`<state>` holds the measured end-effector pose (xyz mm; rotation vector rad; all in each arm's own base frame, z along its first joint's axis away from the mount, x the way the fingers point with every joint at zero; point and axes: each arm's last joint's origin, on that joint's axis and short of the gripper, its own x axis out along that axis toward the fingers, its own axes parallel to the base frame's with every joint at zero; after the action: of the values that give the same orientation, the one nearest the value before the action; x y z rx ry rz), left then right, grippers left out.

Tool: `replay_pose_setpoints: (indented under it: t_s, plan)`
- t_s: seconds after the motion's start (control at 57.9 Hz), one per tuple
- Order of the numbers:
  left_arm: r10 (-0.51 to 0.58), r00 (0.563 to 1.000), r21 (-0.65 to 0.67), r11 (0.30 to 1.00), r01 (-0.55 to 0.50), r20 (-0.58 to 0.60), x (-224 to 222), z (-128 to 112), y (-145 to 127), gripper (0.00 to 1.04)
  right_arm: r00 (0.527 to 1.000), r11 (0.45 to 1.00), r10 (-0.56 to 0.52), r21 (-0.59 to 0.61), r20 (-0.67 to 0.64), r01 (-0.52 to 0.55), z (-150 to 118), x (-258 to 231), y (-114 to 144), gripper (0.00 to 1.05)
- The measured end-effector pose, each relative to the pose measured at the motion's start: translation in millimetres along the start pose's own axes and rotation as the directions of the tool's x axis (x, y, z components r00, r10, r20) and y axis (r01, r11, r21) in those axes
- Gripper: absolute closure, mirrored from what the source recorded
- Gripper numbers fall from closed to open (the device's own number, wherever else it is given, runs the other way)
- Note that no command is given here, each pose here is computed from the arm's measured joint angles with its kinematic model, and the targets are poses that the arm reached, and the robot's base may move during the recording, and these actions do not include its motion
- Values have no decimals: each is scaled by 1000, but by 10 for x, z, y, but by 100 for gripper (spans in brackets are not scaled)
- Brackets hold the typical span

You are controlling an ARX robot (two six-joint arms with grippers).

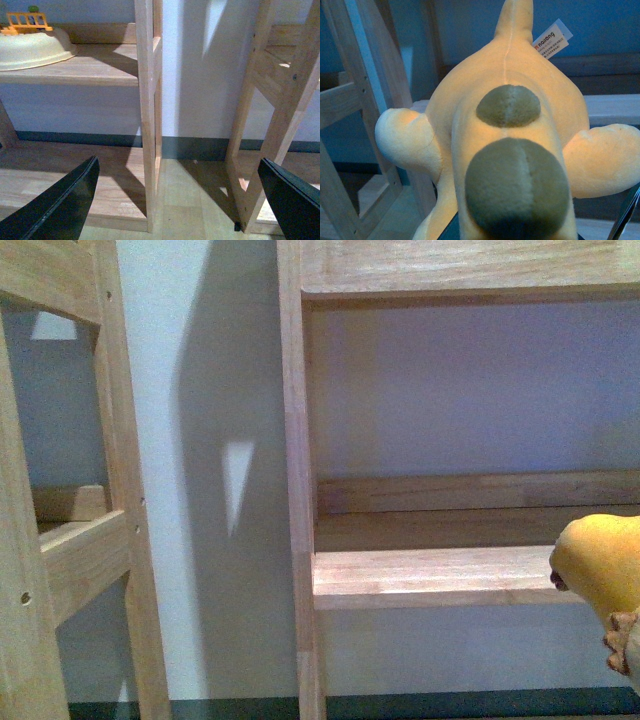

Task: Put away toys

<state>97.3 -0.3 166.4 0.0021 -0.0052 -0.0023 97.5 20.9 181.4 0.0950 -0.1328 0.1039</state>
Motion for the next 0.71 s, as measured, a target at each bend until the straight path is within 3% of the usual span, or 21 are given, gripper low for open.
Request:
replay_pose_setpoints:
  t_s: [0.311, 0.432, 0.57, 0.708]
  plan:
    - [0, 1000, 0, 1000, 0, 0, 0, 1, 0, 6, 1000, 1000, 0, 0, 0, 0, 0, 0, 0, 97]
    - [0, 1000, 0, 1000, 0, 0, 0, 1, 0, 6, 999, 998, 28, -55, -31, -29, 46, 30, -15, 97]
    - [0, 1000, 0, 1000, 0, 0, 0, 0, 0, 6, 1000, 994, 11, -107, 17, -9, 445, 108, -18, 97]
    - [0, 1000, 0, 1000, 0, 0, 0, 0, 0, 6, 990, 989, 29, -150, 140, -8, 1064, 170, 46, 97]
